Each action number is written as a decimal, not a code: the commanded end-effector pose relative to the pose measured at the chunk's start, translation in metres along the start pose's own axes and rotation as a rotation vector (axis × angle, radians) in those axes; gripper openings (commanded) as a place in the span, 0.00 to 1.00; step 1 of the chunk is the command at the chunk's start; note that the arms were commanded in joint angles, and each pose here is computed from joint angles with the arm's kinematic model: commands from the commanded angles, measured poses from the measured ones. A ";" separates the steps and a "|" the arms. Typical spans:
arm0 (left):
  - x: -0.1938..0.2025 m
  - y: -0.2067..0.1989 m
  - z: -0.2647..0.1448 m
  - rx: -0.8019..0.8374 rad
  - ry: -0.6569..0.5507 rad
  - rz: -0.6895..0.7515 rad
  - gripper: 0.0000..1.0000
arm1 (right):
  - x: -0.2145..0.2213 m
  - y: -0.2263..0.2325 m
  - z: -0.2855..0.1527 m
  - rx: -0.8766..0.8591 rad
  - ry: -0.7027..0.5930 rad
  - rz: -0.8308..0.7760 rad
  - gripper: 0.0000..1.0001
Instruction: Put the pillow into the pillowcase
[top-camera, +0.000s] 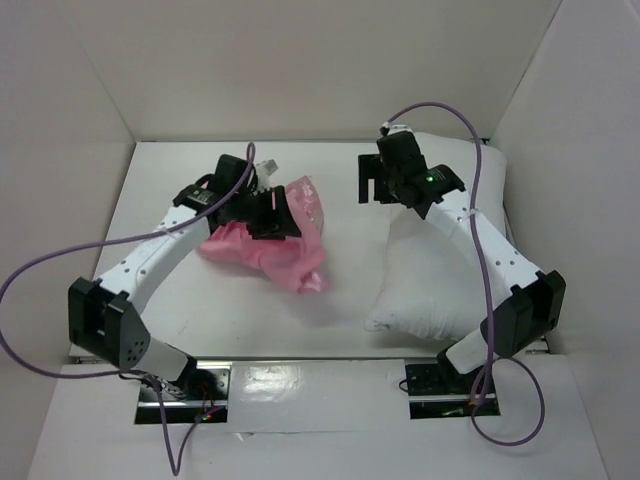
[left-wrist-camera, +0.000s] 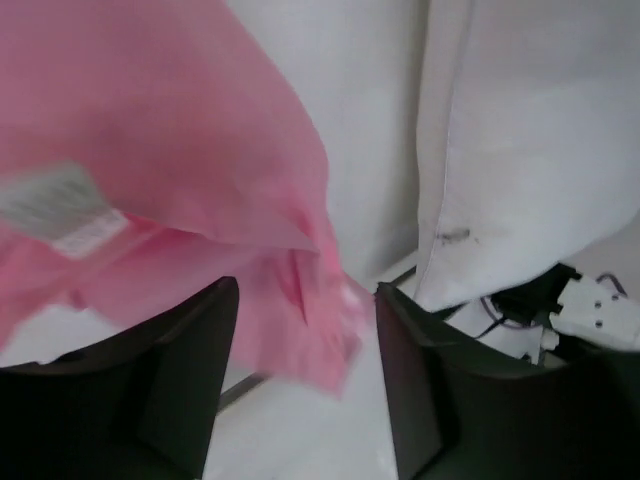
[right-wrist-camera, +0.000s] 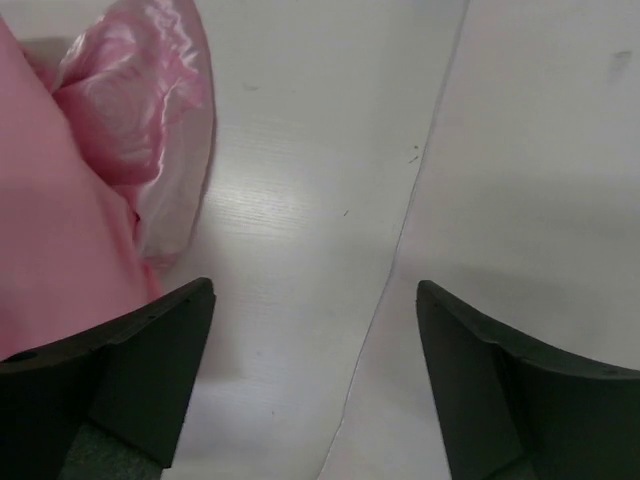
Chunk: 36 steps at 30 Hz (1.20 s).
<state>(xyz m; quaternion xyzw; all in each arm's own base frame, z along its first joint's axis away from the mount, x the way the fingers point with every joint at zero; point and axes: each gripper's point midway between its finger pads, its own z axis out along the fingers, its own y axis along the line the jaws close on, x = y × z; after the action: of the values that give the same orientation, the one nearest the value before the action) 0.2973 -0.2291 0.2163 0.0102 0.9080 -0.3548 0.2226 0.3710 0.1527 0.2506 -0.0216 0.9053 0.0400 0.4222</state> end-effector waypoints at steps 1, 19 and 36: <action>-0.048 -0.003 -0.027 -0.118 -0.128 0.107 0.72 | -0.005 0.022 0.002 -0.094 0.000 0.012 0.84; 0.042 0.178 -0.080 -0.664 -0.301 -0.451 0.89 | 0.203 0.140 -0.019 -0.442 0.435 -0.269 0.97; 0.020 0.216 -0.025 -0.610 -0.319 -0.437 0.39 | 0.241 0.157 0.053 -0.351 0.435 -0.395 0.57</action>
<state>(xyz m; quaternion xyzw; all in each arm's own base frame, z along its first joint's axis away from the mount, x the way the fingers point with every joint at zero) 0.2727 -0.0577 0.0616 -0.3117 0.9200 -0.0925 0.2190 0.2214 0.2935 0.0250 -0.2745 0.9443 0.0949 0.1550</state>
